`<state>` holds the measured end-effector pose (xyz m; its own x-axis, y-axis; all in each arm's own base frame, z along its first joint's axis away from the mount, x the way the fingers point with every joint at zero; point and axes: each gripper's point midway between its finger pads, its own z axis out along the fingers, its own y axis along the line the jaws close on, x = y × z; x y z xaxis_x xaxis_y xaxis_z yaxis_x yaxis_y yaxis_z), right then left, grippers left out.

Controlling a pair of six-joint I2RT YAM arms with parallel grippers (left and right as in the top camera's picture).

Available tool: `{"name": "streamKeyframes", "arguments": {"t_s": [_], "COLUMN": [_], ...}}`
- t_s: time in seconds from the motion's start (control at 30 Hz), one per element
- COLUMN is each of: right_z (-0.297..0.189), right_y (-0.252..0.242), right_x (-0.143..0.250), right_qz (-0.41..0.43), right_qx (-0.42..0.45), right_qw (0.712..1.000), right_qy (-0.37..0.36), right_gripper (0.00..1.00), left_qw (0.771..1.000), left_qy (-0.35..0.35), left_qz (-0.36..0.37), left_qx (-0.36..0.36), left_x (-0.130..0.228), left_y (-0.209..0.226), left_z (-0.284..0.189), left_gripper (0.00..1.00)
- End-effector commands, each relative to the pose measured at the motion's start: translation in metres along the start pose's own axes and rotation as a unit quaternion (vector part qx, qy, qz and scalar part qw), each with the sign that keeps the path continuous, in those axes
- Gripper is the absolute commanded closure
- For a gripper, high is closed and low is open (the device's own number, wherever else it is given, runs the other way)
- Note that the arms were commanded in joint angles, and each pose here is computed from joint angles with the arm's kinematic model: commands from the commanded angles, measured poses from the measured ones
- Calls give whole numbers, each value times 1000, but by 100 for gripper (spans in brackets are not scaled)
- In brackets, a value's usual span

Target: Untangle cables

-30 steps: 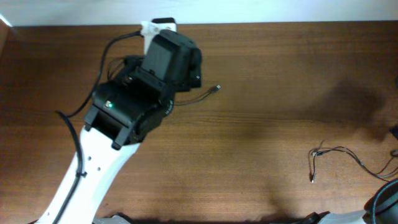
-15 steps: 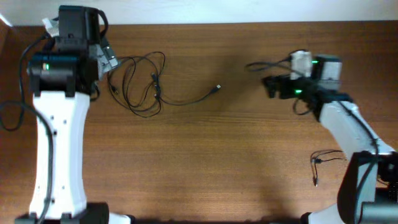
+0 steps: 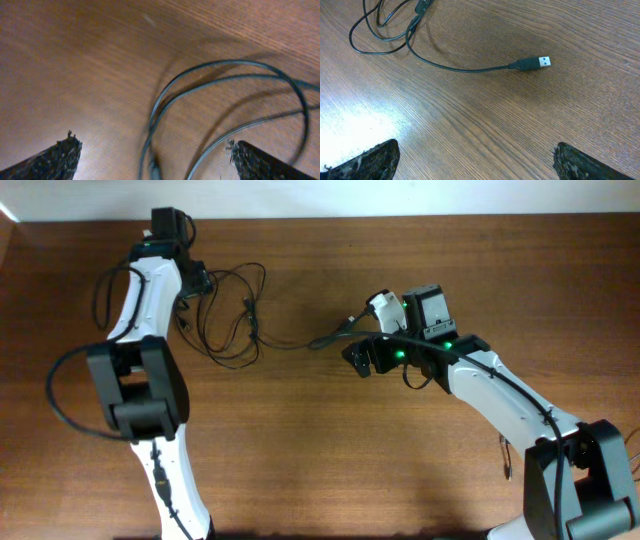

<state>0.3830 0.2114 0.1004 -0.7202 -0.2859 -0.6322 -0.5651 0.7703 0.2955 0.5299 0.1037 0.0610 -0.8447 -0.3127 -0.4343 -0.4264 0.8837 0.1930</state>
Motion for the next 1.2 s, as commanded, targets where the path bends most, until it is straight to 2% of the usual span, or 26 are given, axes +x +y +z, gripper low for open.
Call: {"name": "streamKeyframes", "arguments": {"t_s": [0.0,0.2,0.33,0.43,0.77,0.8,0.83,0.87,0.9,0.97,1.1,1.13,1.17], "right_z": [0,0,0,0,0,0,0,0,0,0,0,0,0], "right_y": [3,3,3,3,3,3,3,3,3,3,3,3,3], "right_x": [-6,2,3,3,3,3,3,3,4,4,4,4,4], "right_qz": [-1,5,6,6,6,6,7,7,7,7,7,7,7], "right_qx": [-1,-1,-1,-1,-1,-1,-1,-1,-1,-1,-1,-1,-1], "right_qw": [1000,1000,1000,1000,1000,1000,1000,1000,1000,1000,1000,1000,1000], "right_qy": [-5,11,13,13,14,14,14,14,14,14,14,14,14], "right_gripper": [1,1,1,1,1,1,1,1,1,1,1,1,1], "left_qw": [1000,998,998,999,999,999,999,998,997,997,997,997,997], "left_qy": [-13,-64,-55,-32,-34,-31,-28,-23,-21,-20,-17,-17,-17], "left_qz": [2,-14,-11,-4,-30,-29,-29,-28,-28,-27,-27,-27,-27], "left_qx": [10,22,19,14,3,16,28,54,62,68,67,67,67], "left_x": [-5,-30,-24,-8,-14,-13,-12,-11,-10,-10,-8,-8,-8], "left_y": [-10,-16,-17,-21,6,2,-2,-11,-14,-16,-15,-15,-15], "left_z": [23,25,32,55,71,71,71,70,70,70,70,70,70], "left_gripper": [1,1,1,1,0,16,25,46,53,76,90,98,100]}}
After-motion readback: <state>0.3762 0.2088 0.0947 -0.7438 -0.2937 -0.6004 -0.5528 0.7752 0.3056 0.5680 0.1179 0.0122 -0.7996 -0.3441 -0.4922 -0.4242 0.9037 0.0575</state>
